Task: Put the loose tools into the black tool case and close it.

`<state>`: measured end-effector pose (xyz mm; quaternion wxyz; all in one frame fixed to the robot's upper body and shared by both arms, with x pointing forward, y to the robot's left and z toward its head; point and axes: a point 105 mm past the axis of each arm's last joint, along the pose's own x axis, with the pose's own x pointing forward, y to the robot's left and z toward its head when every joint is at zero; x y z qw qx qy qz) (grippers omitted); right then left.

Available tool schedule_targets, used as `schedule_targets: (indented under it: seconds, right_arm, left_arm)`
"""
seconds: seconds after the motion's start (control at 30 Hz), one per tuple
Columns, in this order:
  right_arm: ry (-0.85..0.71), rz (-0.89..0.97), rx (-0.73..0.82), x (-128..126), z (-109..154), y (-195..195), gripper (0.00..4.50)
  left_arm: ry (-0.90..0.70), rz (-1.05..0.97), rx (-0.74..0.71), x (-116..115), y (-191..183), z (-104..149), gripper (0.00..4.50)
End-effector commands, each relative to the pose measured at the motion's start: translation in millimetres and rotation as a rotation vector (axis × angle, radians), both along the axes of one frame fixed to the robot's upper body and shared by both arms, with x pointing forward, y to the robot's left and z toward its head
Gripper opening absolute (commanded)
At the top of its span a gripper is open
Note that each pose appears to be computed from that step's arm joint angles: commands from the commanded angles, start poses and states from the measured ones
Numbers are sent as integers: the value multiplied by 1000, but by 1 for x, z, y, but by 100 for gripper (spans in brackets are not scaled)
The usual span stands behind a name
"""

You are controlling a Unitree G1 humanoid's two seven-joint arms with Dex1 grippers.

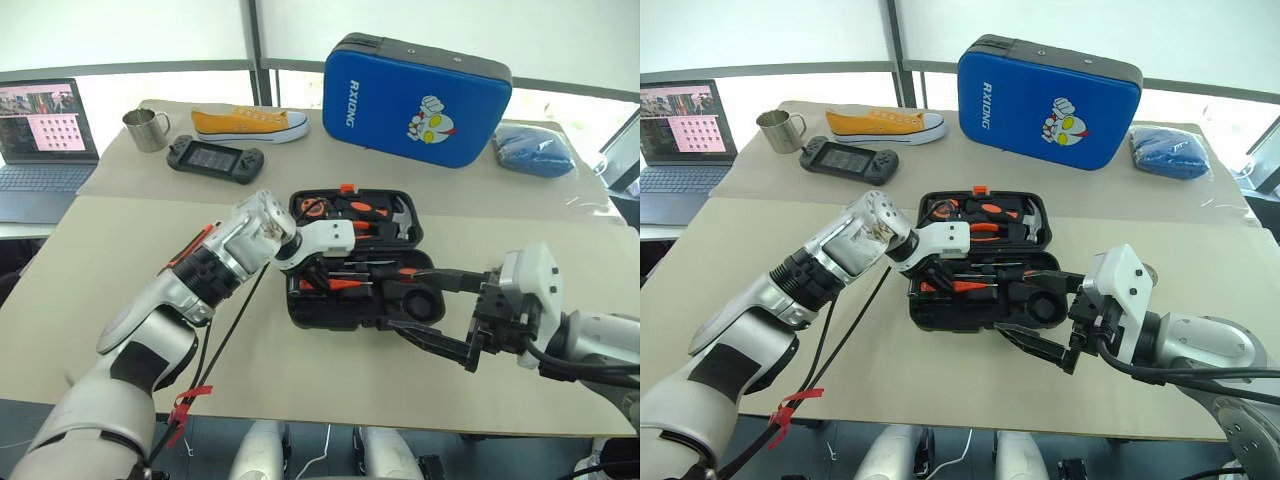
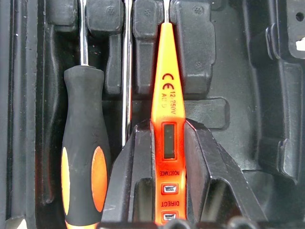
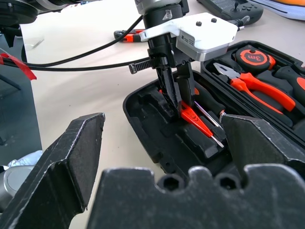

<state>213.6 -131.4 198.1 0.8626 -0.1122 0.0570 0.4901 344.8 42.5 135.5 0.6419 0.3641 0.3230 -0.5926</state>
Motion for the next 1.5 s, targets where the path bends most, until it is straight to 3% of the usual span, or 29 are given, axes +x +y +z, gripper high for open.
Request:
schedule_targets:
  seconds: [0.03, 0.17, 0.27, 0.4, 0.57, 0.83, 1.5]
  right_arm:
    - [-43, 7, 13, 0, 7, 2, 450]
    - [-42, 7, 15, 2, 7, 2, 450]
    - [-39, 9, 18, 3, 7, 2, 450]
    - [-36, 3, 16, 4, 6, 0, 450]
    - [-28, 0, 12, 4, 5, -3, 450]
    - [-16, -1, 9, 8, 5, -5, 450]
    - [2, 15, 9, 8, 3, -3, 450]
  left_arm:
    - [28, 1, 13, -3, 4, 0, 170]
    - [35, 1, -4, -5, 9, 16, 312]
    - [11, 5, -68, -5, 15, 41, 424]
    - [-53, 16, -236, -4, 24, 69, 442]
    - [-119, 71, -494, 2, 32, 74, 296]
    - [-174, 13, -626, -11, 26, 39, 9]
    - [-241, -14, -523, -5, 18, -16, 2]
